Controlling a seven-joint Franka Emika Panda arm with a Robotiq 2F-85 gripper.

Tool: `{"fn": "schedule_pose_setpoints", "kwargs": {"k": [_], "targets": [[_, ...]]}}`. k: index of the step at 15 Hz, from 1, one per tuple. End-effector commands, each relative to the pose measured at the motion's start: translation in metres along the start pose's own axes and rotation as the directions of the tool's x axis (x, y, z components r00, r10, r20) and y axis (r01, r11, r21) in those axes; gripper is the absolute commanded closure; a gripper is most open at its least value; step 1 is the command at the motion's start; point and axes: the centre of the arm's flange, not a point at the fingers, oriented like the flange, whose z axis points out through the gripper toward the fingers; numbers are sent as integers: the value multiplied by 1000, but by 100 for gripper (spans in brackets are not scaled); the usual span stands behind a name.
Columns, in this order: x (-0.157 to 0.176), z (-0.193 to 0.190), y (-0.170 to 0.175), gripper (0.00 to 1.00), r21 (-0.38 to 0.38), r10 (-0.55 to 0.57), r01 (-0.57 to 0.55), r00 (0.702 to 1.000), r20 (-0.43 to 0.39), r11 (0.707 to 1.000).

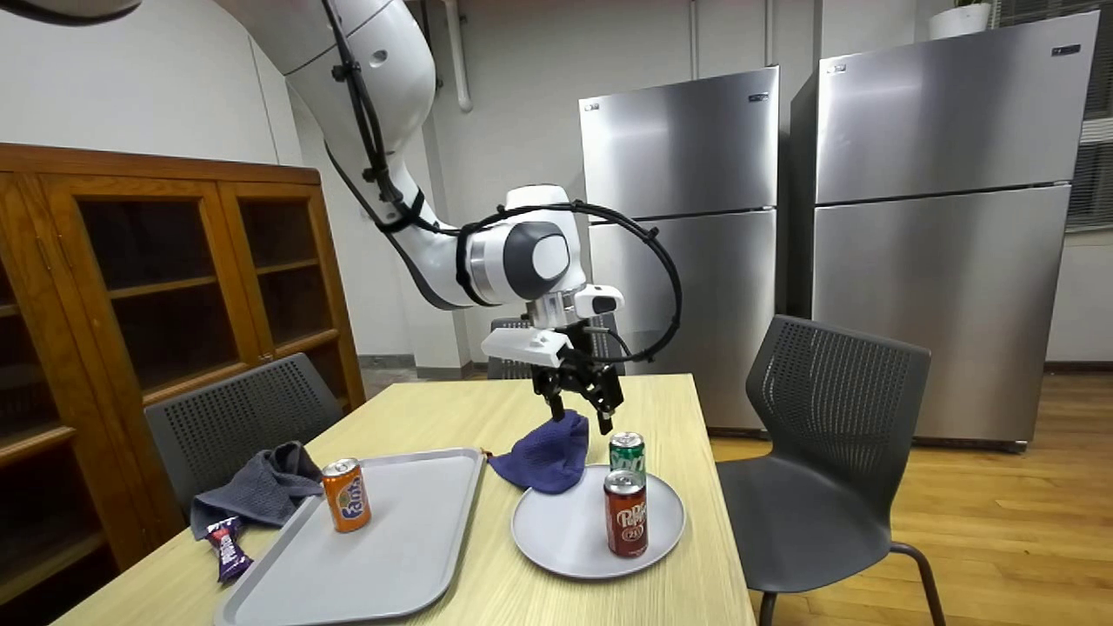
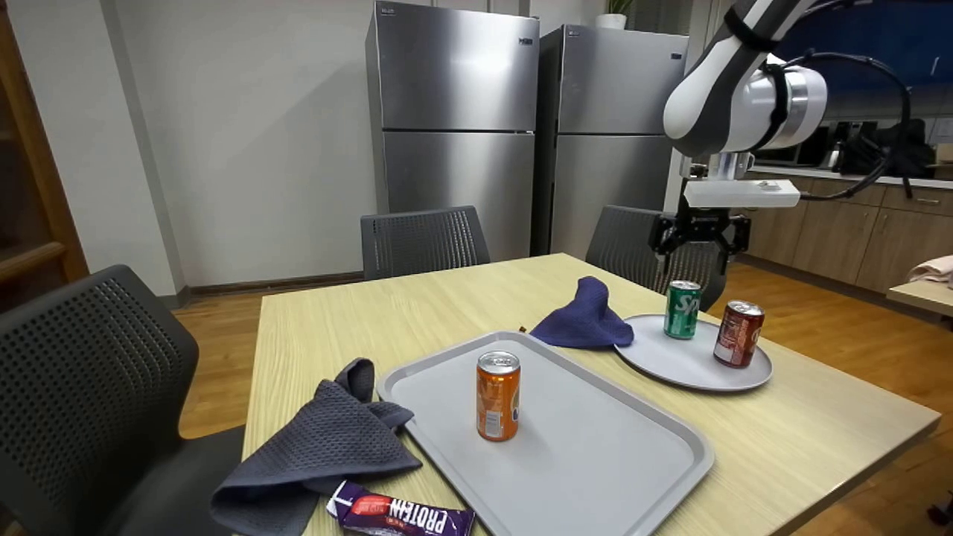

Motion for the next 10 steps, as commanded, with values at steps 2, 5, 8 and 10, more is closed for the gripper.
{"fn": "schedule_pose_setpoints", "kwargs": {"k": [2,5,8,10], "targets": [[1,0,0,0,0,0,0,1000,-1,1000],[1,1,0,0,-3,6,-6,1000,-2,1000],[9,6,3,0,-9,35,-35,999,14,999],[14,10,5,0,-10,44,-44,999,16,999]]}}
